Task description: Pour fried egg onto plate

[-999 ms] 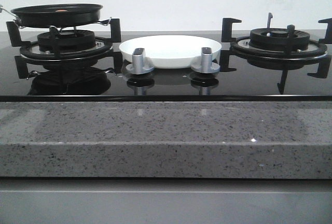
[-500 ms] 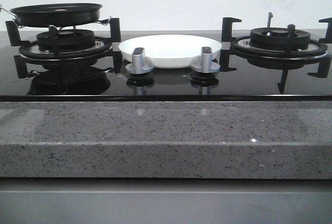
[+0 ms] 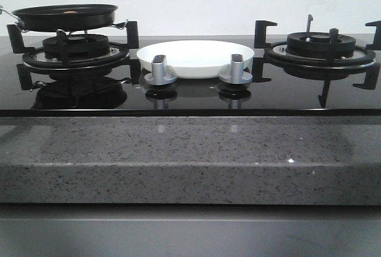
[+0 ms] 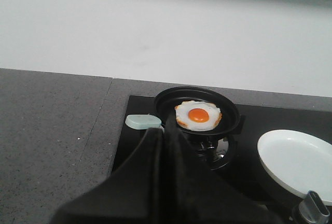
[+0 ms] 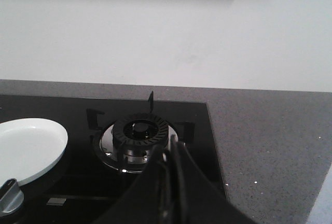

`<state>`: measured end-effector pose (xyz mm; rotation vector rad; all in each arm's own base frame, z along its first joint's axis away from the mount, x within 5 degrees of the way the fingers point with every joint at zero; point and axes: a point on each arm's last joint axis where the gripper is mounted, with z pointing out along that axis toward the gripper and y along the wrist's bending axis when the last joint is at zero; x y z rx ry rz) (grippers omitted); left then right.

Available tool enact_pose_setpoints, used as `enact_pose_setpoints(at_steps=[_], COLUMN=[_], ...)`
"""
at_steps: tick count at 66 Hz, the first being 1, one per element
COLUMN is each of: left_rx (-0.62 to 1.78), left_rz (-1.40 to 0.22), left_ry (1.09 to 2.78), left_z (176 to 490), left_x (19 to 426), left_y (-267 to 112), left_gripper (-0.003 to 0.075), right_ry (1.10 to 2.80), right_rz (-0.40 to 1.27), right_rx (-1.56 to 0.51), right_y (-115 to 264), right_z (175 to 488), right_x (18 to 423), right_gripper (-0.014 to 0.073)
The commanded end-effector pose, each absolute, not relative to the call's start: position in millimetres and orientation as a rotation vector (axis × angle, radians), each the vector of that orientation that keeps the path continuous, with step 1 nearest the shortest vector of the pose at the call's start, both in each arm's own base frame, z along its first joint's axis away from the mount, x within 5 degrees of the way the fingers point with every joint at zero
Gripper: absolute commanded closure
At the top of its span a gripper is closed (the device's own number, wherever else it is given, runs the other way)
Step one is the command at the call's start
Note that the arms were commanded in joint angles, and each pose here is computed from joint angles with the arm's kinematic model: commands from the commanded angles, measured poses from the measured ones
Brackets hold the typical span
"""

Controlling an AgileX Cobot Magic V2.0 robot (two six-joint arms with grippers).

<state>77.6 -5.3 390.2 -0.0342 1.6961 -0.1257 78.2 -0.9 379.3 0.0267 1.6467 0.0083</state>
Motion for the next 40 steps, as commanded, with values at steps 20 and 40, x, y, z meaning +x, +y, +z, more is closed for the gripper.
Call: enact_pose_setpoints(at_steps=[20,40], left_rx=[-0.035,-0.014], left_rz=[-0.135,-0.084], left_ry=[1.726,1.736], left_z=[396,394], left_x=[115,124], left_y=[-8,-6], left_gripper=[0.074,0.0737], right_ry=[1.691,1.686], right_rz=[-0.018,-0.018], right_rx=[0.009,0.009], right_y=[-2,-2], right_z=[383,383], right_x=[111,112], right_gripper=[0.0663,0.0661])
